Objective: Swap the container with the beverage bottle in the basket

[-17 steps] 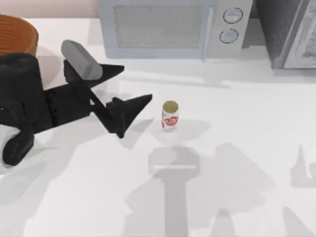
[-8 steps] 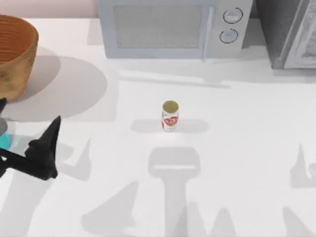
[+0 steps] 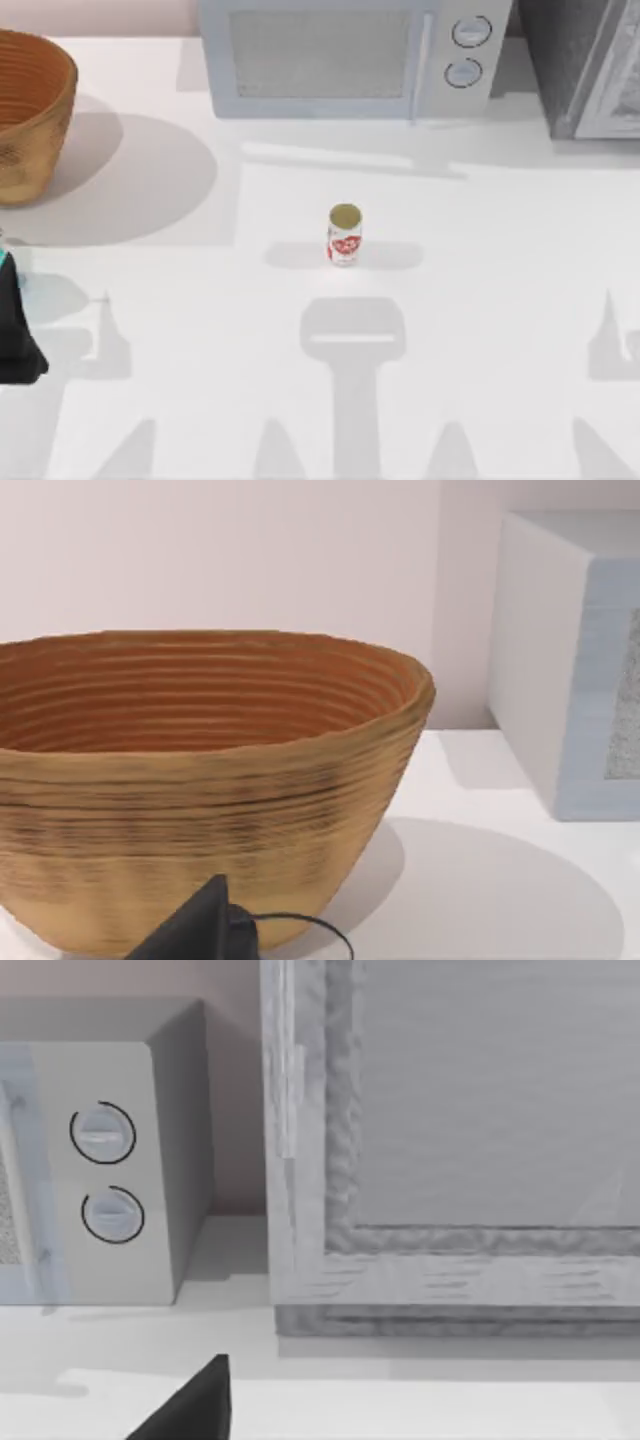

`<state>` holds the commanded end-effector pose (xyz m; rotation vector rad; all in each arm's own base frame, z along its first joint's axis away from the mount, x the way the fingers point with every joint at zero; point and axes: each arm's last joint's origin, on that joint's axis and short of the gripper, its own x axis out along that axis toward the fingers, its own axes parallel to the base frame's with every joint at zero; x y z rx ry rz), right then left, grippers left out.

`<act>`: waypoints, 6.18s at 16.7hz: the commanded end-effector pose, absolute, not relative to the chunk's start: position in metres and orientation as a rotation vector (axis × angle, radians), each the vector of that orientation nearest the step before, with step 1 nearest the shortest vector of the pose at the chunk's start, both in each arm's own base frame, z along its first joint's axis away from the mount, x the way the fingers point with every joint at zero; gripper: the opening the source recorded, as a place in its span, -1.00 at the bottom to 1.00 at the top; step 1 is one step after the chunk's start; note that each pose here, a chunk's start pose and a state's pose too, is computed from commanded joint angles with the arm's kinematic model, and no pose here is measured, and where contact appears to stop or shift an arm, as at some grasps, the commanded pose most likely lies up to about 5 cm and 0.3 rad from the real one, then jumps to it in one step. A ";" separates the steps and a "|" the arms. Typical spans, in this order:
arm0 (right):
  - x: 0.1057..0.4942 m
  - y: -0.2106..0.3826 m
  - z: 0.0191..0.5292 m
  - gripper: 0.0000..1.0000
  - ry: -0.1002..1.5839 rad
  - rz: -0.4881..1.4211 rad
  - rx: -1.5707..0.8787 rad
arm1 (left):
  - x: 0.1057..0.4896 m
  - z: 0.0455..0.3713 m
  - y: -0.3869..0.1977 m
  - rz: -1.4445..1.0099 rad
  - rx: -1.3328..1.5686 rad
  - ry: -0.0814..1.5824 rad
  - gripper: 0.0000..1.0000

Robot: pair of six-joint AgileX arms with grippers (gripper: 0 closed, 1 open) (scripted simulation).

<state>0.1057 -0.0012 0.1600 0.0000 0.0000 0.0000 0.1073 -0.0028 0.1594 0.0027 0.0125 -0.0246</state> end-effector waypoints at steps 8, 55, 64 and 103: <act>0.106 -0.001 0.160 1.00 0.000 0.000 0.000 | 0.106 0.161 -0.002 -0.005 0.001 -0.001 1.00; 0.106 -0.001 0.160 1.00 0.000 0.000 0.000 | 0.245 0.059 0.048 -0.020 0.005 0.299 1.00; 0.106 -0.001 0.160 1.00 0.000 0.000 0.000 | 0.245 0.059 0.048 -0.020 0.005 0.299 -0.21; 0.106 -0.001 0.160 1.00 0.000 0.000 0.000 | 0.346 0.311 0.105 -0.012 -0.019 0.327 -1.00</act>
